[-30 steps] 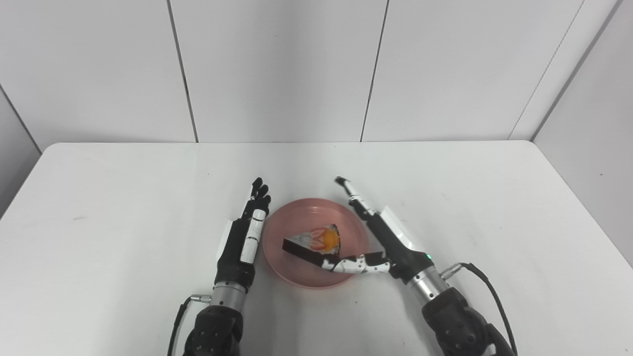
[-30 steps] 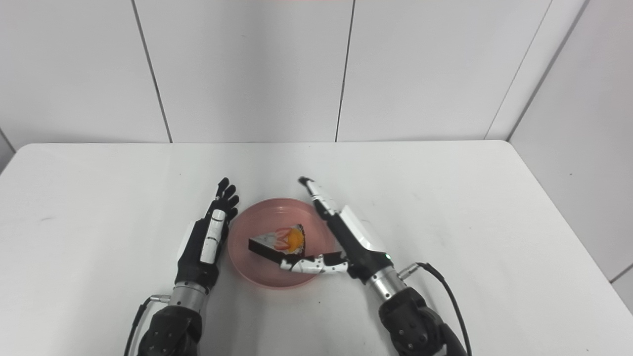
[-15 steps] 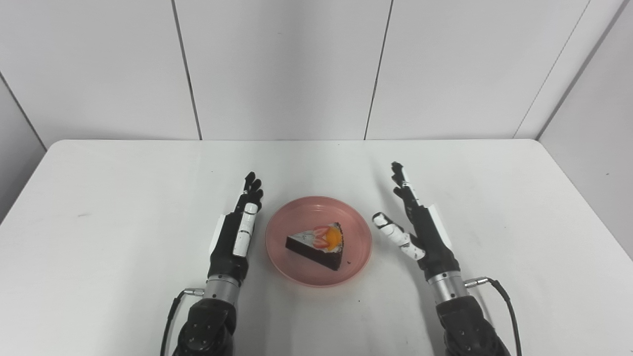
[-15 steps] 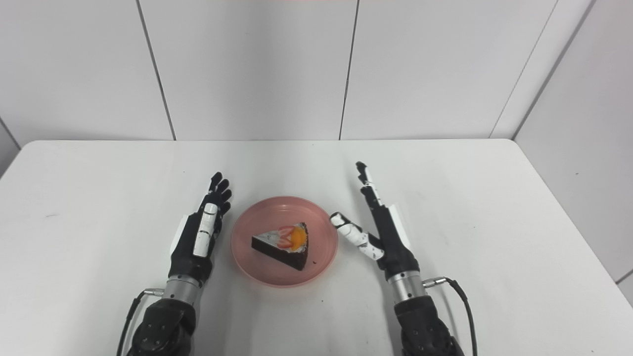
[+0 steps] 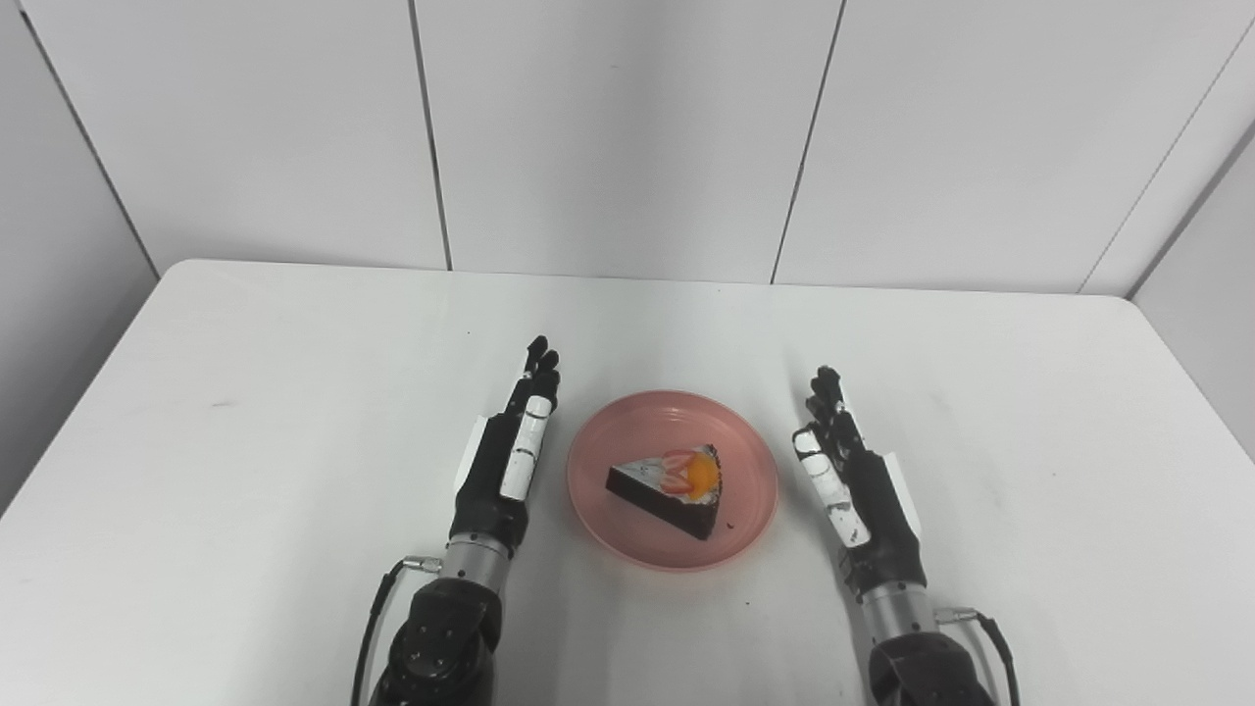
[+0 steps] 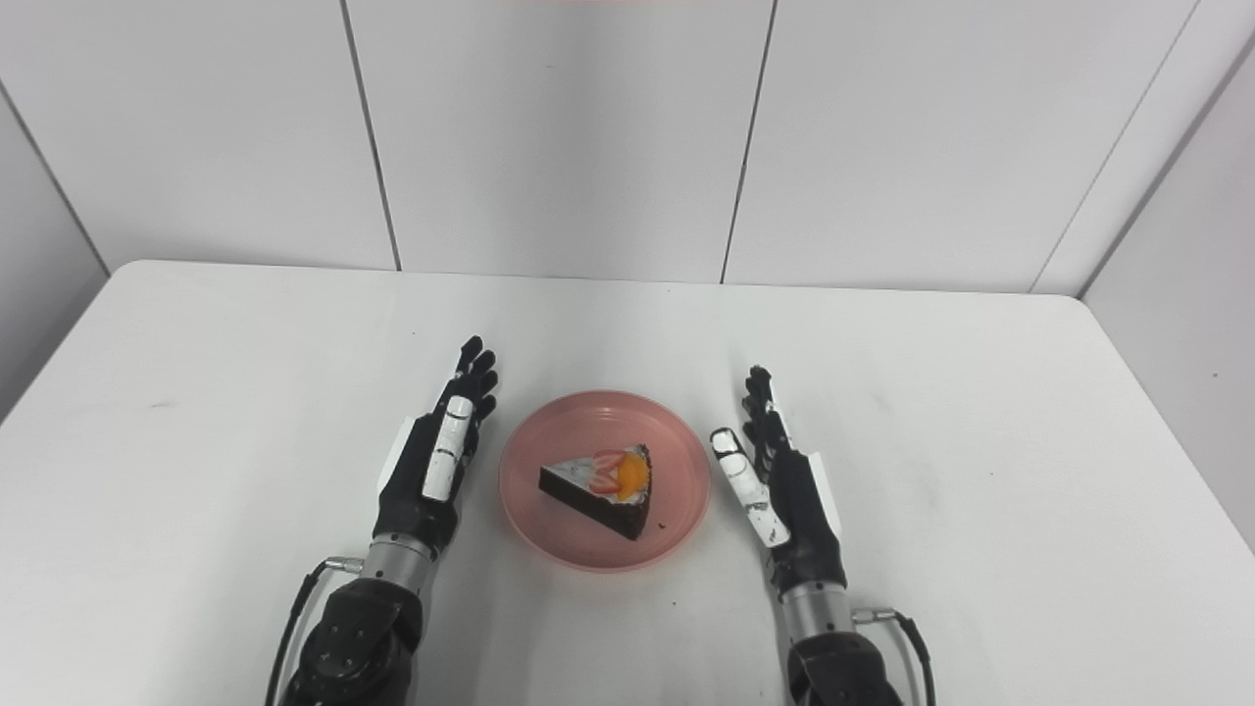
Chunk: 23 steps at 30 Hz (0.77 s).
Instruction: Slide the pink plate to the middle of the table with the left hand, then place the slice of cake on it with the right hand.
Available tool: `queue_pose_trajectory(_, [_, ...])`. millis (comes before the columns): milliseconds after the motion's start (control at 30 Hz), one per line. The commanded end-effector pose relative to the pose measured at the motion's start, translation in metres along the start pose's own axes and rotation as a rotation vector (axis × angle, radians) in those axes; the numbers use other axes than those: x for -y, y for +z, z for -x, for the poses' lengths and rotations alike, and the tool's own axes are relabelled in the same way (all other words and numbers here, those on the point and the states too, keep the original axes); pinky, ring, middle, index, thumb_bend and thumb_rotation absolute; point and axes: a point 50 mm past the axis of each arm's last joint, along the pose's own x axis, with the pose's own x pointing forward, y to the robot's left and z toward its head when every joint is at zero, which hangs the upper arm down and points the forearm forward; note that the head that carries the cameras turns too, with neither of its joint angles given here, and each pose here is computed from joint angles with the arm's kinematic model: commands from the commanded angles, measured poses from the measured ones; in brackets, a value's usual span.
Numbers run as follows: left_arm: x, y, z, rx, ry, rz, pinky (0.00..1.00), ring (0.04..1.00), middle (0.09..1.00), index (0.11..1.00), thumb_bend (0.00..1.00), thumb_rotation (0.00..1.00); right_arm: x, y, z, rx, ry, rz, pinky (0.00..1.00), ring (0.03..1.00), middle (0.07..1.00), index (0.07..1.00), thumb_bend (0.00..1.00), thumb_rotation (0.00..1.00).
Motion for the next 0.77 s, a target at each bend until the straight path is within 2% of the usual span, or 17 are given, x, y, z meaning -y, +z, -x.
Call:
queue_pose_trajectory(0, [-0.011, -0.018, 0.014, -0.041, 0.011, -0.008, 1.0, 0.998, 0.999, 1.0, 0.7, 1.0, -0.007, 0.012, -0.007, 0.058, -0.006, -0.047, 1.0, 1.0, 1.0, 1.0, 0.58, 0.81])
queue_pose_trajectory(133, [-0.015, -0.018, 0.014, -0.051, 0.002, 0.001, 1.0, 1.0, 1.0, 1.0, 0.7, 1.0, -0.013, 0.01, -0.004, 0.057, -0.014, -0.083, 1.0, 1.0, 1.0, 1.0, 0.59, 0.8])
queue_pose_trajectory(233, [-0.016, -0.018, 0.014, -0.053, 0.003, 0.0, 1.0, 0.997, 1.0, 1.0, 0.7, 1.0, -0.015, 0.008, -0.004, 0.052, -0.029, -0.082, 1.0, 1.0, 1.0, 1.0, 0.63, 0.81])
queue_pose_trajectory(600, [-0.024, -0.017, 0.019, -0.07, -0.01, -0.011, 1.0, 0.998, 1.0, 1.0, 0.7, 1.0, -0.021, 0.007, -0.008, 0.064, -0.082, -0.105, 1.0, 1.0, 1.0, 1.0, 0.59, 0.79])
queue_pose_trajectory(733, [-0.026, -0.016, 0.02, -0.072, -0.015, -0.007, 1.0, 1.0, 1.0, 1.0, 0.69, 1.0, -0.022, 0.007, -0.01, 0.052, -0.085, -0.097, 1.0, 1.0, 1.0, 1.0, 0.59, 0.81])
